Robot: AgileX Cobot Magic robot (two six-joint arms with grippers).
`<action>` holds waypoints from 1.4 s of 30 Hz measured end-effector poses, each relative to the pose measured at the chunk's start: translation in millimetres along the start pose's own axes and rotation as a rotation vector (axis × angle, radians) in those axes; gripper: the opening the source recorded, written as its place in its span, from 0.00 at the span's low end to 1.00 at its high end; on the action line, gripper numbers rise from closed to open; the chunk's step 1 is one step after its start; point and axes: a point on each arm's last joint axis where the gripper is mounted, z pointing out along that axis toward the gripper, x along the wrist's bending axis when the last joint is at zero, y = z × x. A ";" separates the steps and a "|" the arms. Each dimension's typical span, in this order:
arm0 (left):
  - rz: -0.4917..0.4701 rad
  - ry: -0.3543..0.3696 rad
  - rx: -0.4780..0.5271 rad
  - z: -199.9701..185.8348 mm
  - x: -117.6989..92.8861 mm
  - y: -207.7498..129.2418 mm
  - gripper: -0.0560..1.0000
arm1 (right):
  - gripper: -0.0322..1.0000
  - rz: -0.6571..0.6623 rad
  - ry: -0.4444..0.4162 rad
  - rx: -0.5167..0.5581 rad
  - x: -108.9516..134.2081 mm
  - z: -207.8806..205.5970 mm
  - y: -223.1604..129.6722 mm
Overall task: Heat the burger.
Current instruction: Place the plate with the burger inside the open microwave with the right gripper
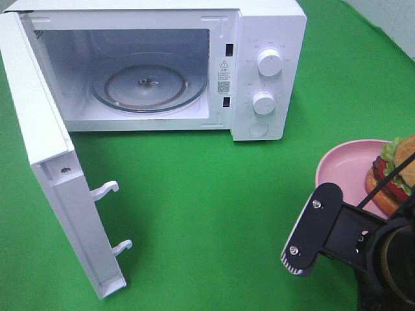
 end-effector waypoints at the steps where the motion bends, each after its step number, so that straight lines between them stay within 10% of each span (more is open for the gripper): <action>1: 0.000 0.000 0.000 0.0 0.0 0.0 0.99 | 0.06 -0.004 -0.003 -0.002 -0.3 0.0 0.2; 42: 0.001 0.000 0.000 0.0 0.0 0.0 0.99 | 0.07 -0.443 -0.059 -0.253 -0.2 -2.6 22.9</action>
